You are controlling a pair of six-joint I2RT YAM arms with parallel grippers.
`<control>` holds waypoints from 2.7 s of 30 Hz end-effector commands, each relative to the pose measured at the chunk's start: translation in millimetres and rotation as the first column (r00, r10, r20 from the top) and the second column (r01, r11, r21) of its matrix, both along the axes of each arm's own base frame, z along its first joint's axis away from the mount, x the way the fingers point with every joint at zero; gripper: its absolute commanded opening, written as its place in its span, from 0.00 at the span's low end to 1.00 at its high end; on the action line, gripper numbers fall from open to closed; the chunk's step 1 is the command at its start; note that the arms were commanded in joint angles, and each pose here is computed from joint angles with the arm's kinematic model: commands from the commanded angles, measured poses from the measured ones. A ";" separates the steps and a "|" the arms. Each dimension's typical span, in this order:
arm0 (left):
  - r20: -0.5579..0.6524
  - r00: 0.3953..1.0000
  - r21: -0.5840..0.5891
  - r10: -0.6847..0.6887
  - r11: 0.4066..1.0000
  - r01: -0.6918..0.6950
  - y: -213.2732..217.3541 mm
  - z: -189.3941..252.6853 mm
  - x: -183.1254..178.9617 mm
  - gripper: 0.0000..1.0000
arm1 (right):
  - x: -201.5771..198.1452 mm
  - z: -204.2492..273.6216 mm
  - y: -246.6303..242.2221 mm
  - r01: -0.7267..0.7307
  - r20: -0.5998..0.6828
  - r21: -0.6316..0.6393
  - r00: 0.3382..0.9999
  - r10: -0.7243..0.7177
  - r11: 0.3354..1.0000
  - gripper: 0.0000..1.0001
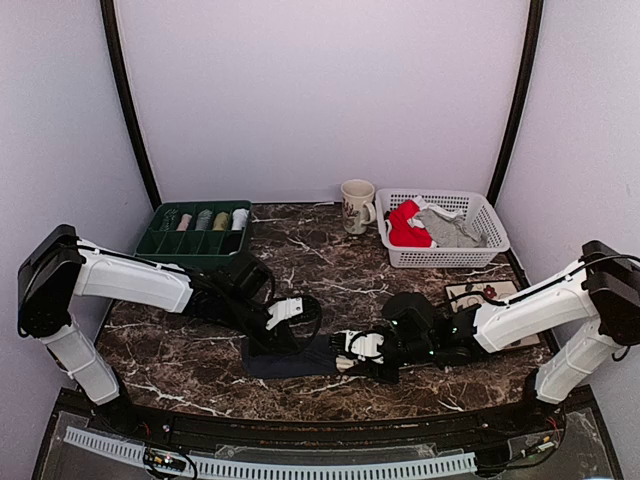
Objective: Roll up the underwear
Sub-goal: Fold the underwear at the center of the board.
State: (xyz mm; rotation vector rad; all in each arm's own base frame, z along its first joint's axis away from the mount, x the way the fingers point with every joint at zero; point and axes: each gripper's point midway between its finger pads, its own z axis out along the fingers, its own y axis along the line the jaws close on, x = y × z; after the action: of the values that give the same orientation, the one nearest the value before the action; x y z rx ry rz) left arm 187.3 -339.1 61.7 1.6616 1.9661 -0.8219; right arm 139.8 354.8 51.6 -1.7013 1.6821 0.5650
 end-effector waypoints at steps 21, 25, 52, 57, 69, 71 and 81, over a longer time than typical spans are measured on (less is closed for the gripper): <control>0.079 0.997 -0.002 0.006 1.000 -0.006 11.8 8.3 20.6 0.00 | 82.4 29.4 -4.6 0.192 -0.020 -0.088 0.981 -0.194 0.977 0.31; 0.074 0.997 -0.002 0.007 1.000 -0.007 11.5 7.2 20.8 0.00 | 78.6 43.1 -12.5 0.197 0.006 -0.032 0.980 -0.197 0.980 0.31; 0.061 0.998 -0.028 0.016 1.000 -0.015 10.3 9.4 22.6 0.00 | -1.1 76.4 -9.7 0.066 -0.308 0.193 0.951 -0.003 0.979 1.00; 0.055 0.998 -0.033 0.018 0.999 -0.016 9.4 9.4 23.0 0.00 | -3.7 68.0 -10.1 0.060 -0.314 0.175 0.950 -0.003 0.983 0.99; 0.051 0.999 -0.035 0.017 0.999 -0.016 9.6 9.5 22.1 0.00 | 15.4 34.3 5.0 0.087 -0.237 0.122 0.970 -0.056 0.989 0.85; 0.053 0.998 -0.036 0.017 0.999 -0.015 9.4 10.2 22.3 0.00 | 19.4 31.4 8.3 0.092 -0.232 0.121 0.971 -0.062 0.988 0.82; 0.048 0.999 -0.037 0.015 0.999 -0.014 9.3 9.5 22.1 0.00 | 39.6 32.9 21.4 0.129 -0.210 0.153 0.973 -0.095 0.980 0.48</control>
State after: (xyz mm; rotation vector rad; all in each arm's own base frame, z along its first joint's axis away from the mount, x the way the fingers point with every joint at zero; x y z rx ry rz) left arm 208.7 -328.7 63.3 1.6427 1.9366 -0.7777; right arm 162.4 359.2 61.6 -1.5187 1.8920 0.8194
